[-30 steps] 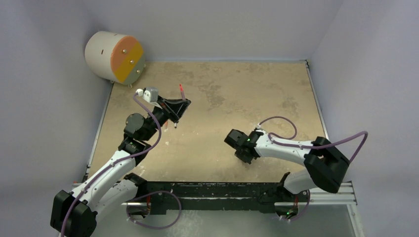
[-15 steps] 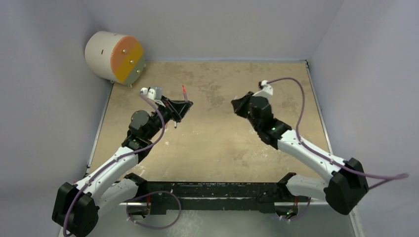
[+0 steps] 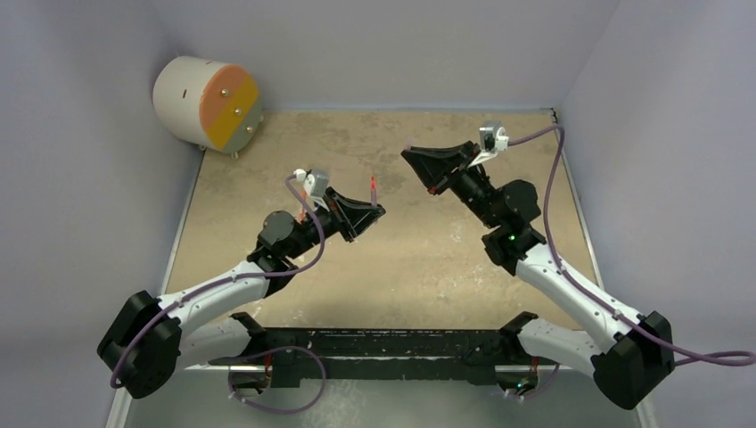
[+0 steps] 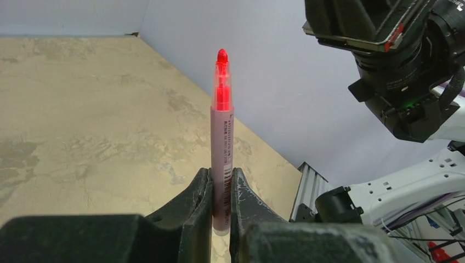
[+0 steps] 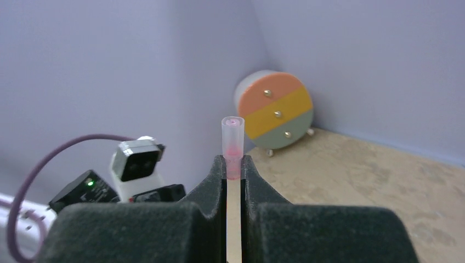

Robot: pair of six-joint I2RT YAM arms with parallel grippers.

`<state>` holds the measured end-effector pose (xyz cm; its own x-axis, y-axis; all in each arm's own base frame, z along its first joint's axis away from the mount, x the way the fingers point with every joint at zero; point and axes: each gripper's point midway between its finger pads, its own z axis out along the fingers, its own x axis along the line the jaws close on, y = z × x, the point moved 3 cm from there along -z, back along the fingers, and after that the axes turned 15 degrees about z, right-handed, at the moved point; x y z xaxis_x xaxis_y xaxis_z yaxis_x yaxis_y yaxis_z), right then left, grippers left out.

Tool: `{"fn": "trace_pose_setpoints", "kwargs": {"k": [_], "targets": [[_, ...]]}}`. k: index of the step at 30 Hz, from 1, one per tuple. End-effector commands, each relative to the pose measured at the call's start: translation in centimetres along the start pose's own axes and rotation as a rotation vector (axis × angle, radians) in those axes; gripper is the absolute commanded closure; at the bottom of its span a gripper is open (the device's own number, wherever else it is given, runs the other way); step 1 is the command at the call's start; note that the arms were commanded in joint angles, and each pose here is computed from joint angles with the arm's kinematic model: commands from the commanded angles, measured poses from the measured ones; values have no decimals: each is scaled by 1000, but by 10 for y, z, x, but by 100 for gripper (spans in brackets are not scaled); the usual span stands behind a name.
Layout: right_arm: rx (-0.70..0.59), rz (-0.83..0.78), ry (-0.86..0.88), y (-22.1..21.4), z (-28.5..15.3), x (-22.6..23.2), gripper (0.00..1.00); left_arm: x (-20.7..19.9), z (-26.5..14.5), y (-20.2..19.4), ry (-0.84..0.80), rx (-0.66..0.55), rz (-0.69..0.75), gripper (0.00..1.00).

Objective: Insert the pens into the pen caps

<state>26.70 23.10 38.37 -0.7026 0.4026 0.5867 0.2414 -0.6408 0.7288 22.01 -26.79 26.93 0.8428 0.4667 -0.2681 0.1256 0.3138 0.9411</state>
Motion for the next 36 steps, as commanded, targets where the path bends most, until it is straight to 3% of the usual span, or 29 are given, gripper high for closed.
{"fn": "trace_pose_setpoints", "kwargs": {"k": [1,9,36], "targets": [[67,30,287,-1,4,31,100,-10,7,32,-50,-119,39,100],[199,55,398,-25,10,29,100,-6,11,36,-20,-79,81,100],[198,58,431,-28,16,28,100,-17,18,33,-79,-55,85,100]]}}
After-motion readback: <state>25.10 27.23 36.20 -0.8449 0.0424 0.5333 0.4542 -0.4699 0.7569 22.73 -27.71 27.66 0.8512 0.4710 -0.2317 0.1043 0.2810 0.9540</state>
